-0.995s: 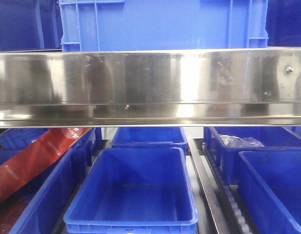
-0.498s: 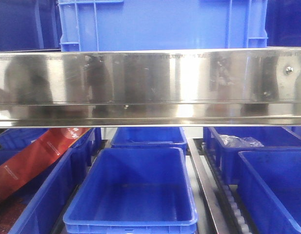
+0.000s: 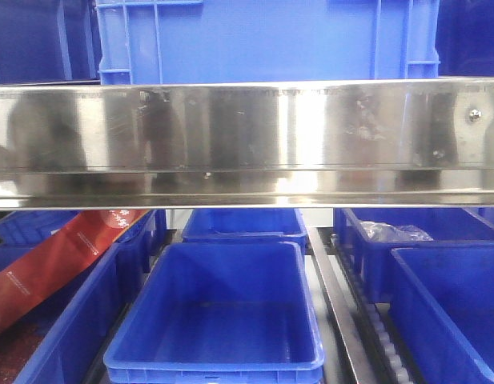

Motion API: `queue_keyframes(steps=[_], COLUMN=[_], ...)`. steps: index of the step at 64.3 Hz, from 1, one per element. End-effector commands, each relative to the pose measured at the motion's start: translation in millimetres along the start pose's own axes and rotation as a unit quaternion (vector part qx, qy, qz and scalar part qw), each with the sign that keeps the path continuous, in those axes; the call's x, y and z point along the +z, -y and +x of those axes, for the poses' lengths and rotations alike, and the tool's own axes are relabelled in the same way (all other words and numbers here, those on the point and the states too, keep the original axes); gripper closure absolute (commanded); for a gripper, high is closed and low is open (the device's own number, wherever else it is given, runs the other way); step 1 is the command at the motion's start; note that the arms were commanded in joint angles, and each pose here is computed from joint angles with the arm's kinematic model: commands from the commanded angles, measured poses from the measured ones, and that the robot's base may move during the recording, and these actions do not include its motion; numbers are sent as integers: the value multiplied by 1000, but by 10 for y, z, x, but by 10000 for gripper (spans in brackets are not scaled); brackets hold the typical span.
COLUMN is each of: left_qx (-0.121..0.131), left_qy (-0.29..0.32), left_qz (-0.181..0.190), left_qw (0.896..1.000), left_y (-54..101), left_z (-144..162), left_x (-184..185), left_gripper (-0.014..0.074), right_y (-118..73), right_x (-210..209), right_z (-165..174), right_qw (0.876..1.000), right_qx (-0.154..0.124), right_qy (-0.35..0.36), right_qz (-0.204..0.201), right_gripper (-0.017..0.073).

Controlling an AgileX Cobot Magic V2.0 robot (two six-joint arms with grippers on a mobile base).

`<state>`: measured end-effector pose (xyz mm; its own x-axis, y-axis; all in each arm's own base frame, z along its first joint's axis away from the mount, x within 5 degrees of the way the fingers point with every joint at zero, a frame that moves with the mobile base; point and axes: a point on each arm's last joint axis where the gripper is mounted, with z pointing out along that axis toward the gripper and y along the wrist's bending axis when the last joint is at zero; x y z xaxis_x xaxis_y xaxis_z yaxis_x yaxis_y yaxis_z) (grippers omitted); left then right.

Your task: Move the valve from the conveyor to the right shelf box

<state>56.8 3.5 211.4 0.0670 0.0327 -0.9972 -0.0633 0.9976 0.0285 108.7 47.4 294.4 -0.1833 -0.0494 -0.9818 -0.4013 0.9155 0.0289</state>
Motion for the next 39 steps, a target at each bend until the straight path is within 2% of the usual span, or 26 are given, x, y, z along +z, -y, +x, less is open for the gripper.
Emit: queue_keyframes(steps=[1,12,21,31,39], left_qx=[-2,-2,-2,-2,-2], left_qy=[18,18,18,18,18], left_qz=[-1,-1,-1,-1,-1], left_qw=[1000,1000,1000,1000,1000], left_y=[-1,-1,-1,-1,-1], left_z=[-34,-34,-34,-34,-34], left_x=[-7,-7,-7,-7,-7], left_gripper=[704,704,704,704,704], right_y=[10,74,213,300,292], right_x=[-14,-34,-166,-355,-459], right_z=[-38,-33,85,309,536], right_qw=[1000,999,994,981,974], right_qx=[-6,-5,12,36,35], right_qy=[23,24,40,66,85], right_qz=[5,33,104,179,207], right_gripper=[713,713,713,713,713])
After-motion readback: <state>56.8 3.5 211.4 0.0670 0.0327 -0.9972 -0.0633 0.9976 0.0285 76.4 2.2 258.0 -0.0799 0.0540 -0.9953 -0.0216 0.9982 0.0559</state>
